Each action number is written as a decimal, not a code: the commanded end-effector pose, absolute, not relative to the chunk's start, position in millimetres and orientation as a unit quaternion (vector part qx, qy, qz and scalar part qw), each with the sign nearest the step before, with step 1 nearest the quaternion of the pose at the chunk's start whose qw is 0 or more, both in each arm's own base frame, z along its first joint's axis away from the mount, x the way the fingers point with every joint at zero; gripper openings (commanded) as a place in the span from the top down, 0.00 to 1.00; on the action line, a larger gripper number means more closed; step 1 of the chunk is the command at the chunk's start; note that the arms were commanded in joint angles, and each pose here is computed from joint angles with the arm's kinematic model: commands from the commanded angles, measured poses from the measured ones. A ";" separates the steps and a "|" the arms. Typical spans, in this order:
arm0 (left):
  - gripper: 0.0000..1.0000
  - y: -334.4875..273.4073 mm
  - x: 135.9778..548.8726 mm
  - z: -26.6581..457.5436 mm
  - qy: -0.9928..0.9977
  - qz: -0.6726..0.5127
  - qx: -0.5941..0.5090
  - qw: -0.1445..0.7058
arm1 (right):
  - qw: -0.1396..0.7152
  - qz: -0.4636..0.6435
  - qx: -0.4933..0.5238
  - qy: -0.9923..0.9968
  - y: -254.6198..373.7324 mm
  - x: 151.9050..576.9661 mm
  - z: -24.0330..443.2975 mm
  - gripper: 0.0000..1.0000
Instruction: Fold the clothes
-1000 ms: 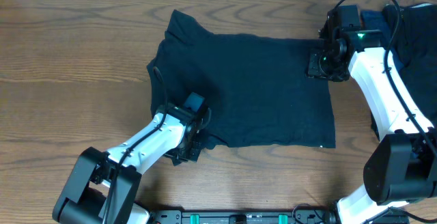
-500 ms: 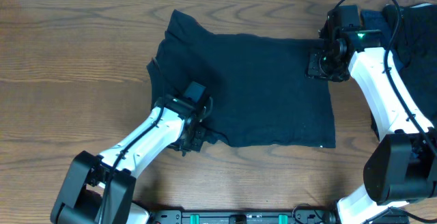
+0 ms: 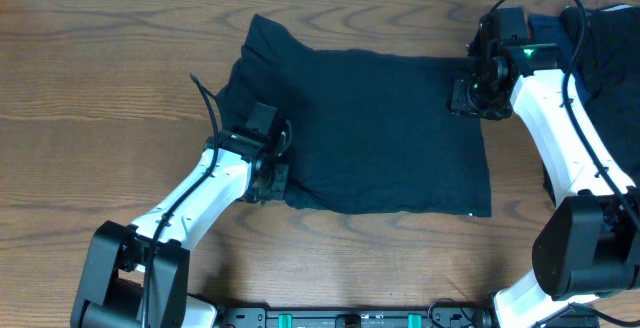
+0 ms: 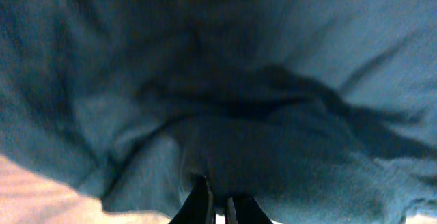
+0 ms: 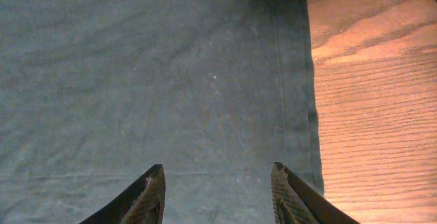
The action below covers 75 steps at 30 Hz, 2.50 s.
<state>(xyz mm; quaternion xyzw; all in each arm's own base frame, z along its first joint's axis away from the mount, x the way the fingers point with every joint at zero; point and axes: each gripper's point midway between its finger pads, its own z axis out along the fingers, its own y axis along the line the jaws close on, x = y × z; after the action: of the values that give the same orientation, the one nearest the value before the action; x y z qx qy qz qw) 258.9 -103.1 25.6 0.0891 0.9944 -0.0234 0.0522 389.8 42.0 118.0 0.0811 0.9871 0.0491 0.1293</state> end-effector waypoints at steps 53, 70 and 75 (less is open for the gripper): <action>0.65 -97.8 256.6 60.1 0.995 -0.031 0.064 0.074 | 0.127 0.052 0.071 0.988 46.7 390.0 114.1 0.50; 0.64 -95.1 305.0 43.1 0.990 -0.014 0.047 0.131 | 0.122 0.051 0.072 0.989 46.5 387.6 113.4 0.49; 0.64 -85.0 300.4 41.5 0.992 0.002 0.039 0.120 | 0.118 0.051 0.072 0.989 46.4 385.8 113.0 0.48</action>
<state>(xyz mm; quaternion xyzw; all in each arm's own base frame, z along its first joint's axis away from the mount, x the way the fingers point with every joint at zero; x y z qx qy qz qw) 299.9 -93.6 39.8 0.0454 0.9916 -0.0165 0.1199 388.2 42.2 117.6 0.0809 0.9875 0.0496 0.1260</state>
